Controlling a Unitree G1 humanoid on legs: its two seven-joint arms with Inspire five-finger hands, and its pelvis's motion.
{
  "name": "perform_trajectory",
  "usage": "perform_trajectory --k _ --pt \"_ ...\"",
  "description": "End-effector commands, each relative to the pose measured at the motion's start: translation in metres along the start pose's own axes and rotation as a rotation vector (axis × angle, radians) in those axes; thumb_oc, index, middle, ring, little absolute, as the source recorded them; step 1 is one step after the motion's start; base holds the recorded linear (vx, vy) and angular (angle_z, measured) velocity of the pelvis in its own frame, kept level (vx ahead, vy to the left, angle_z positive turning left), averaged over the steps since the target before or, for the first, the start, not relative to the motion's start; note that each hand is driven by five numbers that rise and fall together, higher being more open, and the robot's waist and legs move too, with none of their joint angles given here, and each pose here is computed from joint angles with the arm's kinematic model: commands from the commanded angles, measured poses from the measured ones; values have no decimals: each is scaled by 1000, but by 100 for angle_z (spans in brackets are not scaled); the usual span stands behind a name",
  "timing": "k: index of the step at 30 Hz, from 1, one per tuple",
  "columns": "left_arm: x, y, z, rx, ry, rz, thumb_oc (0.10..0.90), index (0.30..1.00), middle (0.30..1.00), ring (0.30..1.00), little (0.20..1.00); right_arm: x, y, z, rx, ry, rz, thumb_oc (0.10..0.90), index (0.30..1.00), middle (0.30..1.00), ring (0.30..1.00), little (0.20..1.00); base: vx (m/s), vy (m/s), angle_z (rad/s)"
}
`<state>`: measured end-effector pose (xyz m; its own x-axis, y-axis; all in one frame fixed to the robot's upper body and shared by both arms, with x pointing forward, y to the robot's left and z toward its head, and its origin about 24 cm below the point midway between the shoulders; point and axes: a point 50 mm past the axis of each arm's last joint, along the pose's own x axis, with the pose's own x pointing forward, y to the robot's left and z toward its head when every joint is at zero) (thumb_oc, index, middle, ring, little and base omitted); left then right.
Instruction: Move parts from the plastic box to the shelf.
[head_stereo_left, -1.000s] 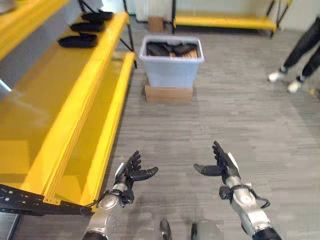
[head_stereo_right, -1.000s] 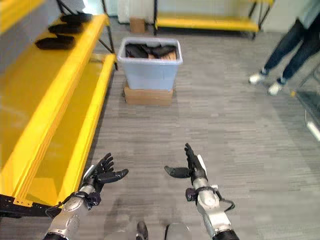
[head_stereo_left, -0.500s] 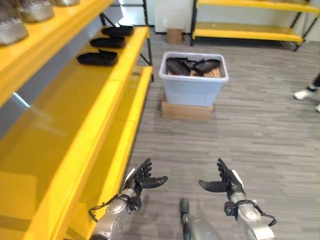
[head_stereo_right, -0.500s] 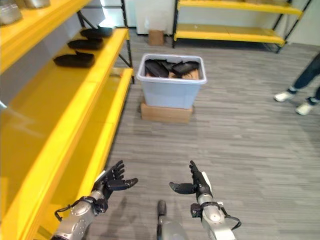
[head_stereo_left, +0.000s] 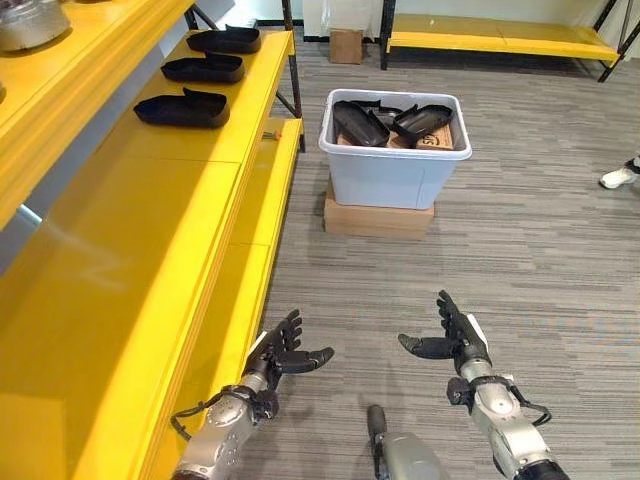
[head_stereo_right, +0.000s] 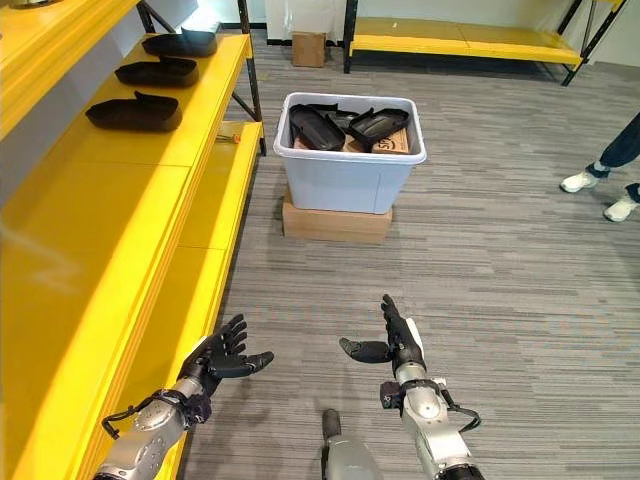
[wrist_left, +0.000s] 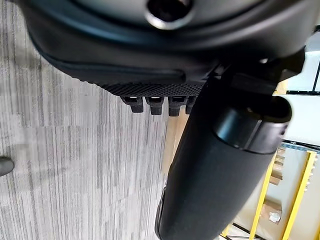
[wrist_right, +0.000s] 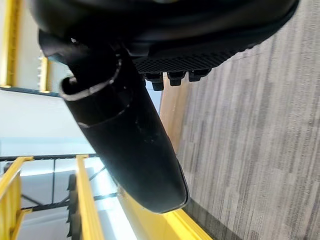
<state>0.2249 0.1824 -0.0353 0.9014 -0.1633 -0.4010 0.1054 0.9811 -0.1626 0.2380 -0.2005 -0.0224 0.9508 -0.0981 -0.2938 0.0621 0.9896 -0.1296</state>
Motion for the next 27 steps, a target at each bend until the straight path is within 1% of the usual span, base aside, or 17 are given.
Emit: perform_trajectory --k 1,3,8,9,12,16,22,24,27 --pt "4 -9 36 15 -169 -63 900 1000 1000 1000 1000 4 -16 38 60 -173 -135 900 1000 1000 1000 1000 92 -57 -5" --pt "5 -11 37 10 -177 -66 900 1000 1000 1000 1000 4 -21 35 60 -151 -214 900 1000 1000 1000 1000 93 -55 -1" --pt "6 -16 38 5 -185 -76 900 1000 1000 1000 1000 2 -29 31 68 -121 -324 900 1000 1000 1000 1000 80 -80 -4" --pt "6 -19 38 8 -186 -82 900 1000 1000 1000 1000 2 -32 29 72 -105 -368 900 1000 1000 1000 1000 105 -170 -16" --pt "5 -20 39 3 -203 -76 900 1000 1000 1000 1000 0 -36 27 75 -96 -409 900 1000 1000 1000 1000 71 -146 -12" --pt "6 -22 43 -19 -234 -56 900 1000 1000 1000 1000 0 -39 27 55 -98 -426 900 1000 1000 1000 1000 57 -152 -15" --pt "9 -18 50 -73 -276 21 900 1000 1000 1000 1000 3 -38 39 31 -163 -351 900 1000 1000 1000 1000 58 -253 -17" --pt "11 -14 55 -64 -276 38 900 1000 1000 1000 1000 3 -39 36 37 -162 -347 900 1000 1000 1000 1000 155 -307 6" --pt "11 -11 56 -62 -278 49 900 1000 1000 1000 1000 4 -37 39 43 -168 -327 900 1000 1000 1000 1000 117 11 -18"
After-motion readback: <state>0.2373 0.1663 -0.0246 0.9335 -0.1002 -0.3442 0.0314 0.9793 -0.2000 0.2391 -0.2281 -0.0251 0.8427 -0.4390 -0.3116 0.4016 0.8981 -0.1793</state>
